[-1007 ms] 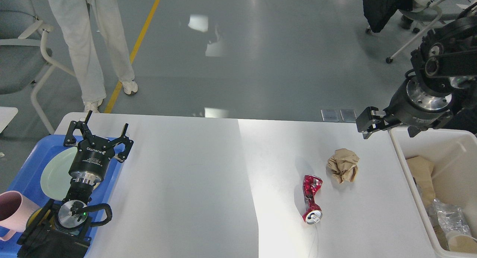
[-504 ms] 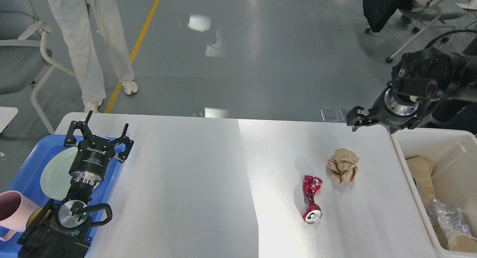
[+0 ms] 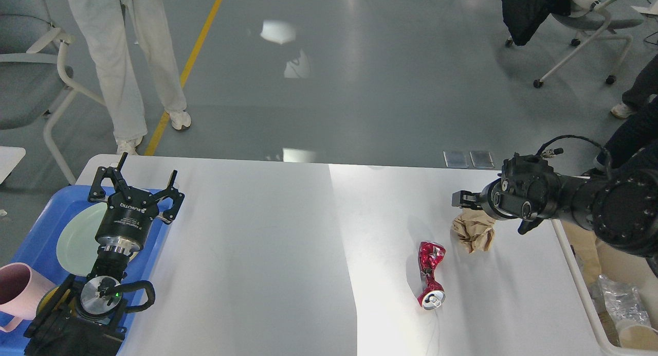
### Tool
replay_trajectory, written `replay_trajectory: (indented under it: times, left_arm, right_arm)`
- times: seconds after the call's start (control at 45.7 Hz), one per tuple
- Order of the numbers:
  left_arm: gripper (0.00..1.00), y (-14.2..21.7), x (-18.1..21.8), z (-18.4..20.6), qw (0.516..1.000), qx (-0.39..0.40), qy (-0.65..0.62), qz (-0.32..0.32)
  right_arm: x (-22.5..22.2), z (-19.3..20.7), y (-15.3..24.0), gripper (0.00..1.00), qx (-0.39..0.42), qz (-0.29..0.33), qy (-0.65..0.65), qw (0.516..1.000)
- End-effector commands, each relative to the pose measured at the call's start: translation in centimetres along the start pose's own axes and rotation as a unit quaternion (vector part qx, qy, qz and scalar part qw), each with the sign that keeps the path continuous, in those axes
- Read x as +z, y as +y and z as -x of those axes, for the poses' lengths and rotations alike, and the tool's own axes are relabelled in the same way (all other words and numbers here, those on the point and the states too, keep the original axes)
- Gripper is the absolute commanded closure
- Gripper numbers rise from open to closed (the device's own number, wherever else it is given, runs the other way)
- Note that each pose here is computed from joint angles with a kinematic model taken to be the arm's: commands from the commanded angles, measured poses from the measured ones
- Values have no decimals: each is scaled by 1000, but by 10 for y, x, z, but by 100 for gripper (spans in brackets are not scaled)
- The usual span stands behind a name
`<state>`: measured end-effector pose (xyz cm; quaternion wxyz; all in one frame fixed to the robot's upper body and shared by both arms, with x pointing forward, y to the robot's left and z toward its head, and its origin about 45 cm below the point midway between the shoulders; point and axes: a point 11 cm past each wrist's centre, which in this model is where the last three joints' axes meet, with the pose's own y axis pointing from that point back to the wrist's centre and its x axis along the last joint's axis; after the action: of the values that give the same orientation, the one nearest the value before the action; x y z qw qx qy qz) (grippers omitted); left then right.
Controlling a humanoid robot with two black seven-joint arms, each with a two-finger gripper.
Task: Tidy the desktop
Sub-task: 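Lower the right gripper and grasp the crumpled brown paper, then lift the crumpled paper and drop it into the white bin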
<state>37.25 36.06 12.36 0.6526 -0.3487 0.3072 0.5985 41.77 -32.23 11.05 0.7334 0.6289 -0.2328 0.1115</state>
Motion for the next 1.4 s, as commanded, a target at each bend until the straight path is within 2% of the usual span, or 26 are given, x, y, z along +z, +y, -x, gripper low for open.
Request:
replay_trajectory:
  times: [0.0, 0.372, 0.482, 0.657, 0.788, 0.832, 0.876, 0.898, 1.379]
  left_arm:
    - [3, 0, 1, 0, 1000, 0, -1, 0]
    - [3, 0, 0, 0, 1000, 0, 0, 0]
    - [3, 0, 0, 0, 1000, 0, 0, 0]
    - [3, 0, 0, 0, 1000, 0, 0, 0]
    - [3, 0, 0, 0, 1000, 0, 0, 0]
    - [3, 0, 0, 0, 1000, 0, 0, 0]
    - [3, 0, 0, 0, 1000, 0, 0, 0]
    - [3, 0, 0, 0, 1000, 0, 0, 0]
    - [3, 0, 0, 0, 1000, 0, 0, 0]
  right_arm:
    - [5, 18, -14, 0, 15, 9, 1, 1000]
    - [0, 56, -35, 0, 19, 3, -17, 1000]
    - [-2, 51, -34, 1, 35, -1, -26, 999]
    - [0, 48, -34, 21, 47, 0, -32, 998]
    - [0, 49, -34, 49, 46, -1, -29, 999]
    - [-2, 51, -34, 65, 43, -3, -27, 999]
    - [-2, 53, -35, 91, 40, -3, -27, 999]
    - [-2, 54, -35, 100, 38, -3, -26, 999]
    - [-10, 53, -29, 100, 25, -11, -38, 999]
